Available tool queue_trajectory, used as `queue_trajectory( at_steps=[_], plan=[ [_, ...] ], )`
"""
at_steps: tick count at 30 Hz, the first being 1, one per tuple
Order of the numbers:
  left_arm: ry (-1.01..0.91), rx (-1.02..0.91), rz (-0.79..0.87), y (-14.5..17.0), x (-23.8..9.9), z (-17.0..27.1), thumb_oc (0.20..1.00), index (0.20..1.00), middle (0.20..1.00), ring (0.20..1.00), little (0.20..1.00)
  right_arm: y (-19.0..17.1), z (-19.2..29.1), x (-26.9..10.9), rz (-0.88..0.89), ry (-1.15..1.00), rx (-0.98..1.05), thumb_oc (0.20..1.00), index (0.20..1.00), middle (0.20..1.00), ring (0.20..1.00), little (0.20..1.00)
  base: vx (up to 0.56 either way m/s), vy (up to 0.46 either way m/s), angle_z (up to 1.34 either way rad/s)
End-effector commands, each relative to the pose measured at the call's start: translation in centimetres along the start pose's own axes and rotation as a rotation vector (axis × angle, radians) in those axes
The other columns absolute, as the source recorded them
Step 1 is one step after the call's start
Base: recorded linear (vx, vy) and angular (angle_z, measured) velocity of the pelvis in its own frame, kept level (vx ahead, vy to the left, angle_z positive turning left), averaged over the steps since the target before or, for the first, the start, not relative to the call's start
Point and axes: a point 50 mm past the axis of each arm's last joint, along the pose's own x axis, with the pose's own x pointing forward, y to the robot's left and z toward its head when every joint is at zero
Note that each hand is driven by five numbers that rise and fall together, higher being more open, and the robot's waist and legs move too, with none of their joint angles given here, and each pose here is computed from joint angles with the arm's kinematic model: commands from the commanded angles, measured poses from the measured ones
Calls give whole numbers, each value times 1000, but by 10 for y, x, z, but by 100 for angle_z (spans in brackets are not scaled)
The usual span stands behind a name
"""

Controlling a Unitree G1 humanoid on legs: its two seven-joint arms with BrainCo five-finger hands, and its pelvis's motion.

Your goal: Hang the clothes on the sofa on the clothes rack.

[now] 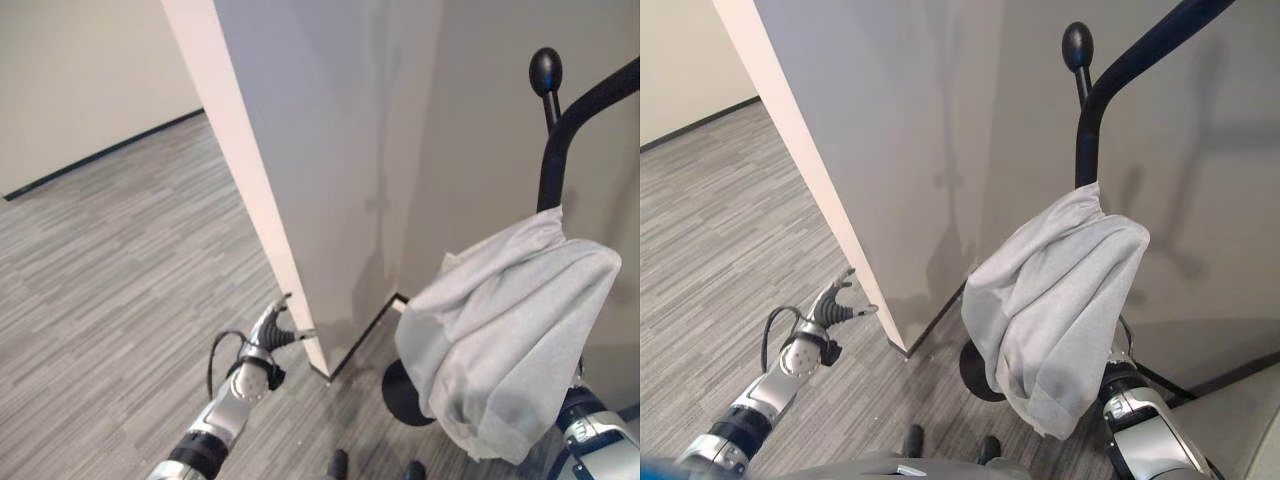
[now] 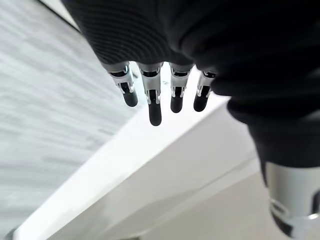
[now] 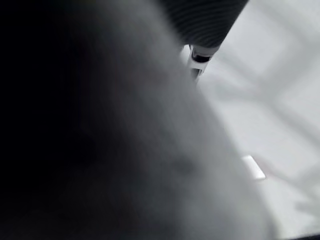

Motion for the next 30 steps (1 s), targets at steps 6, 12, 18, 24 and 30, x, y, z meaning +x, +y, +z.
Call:
queue_trajectory(
  at_steps=[6,12,18,24,30],
  plan=[
    [426,-168,-67,-25,-52,-95,1000,1000,1000,1000,1000,107,-93,-121,446,500,235,1000,1000,1000,1000,1000,37,47,-2],
    [783,-212,-124,-51,-101,-146,1000,1000,1000,1000,1000,132,-120,-173,532,794,356,1000,1000,1000,1000,1000,15,31,-2],
    [933,-84,-266,-55,-138,-169,1000,1000,1000,1000,1000,138,-128,-191,588,894,395,1000,1000,1000,1000,1000,37,33,7],
    [892,-132,-216,-51,-127,-164,1000,1000,1000,1000,1000,135,-123,-178,526,882,491,1000,1000,1000,1000,1000,18,20,-3],
    [804,-168,-196,-53,-106,-150,1000,1000,1000,1000,1000,137,-119,-176,551,867,484,1000,1000,1000,1000,1000,0,0,0]
  ],
)
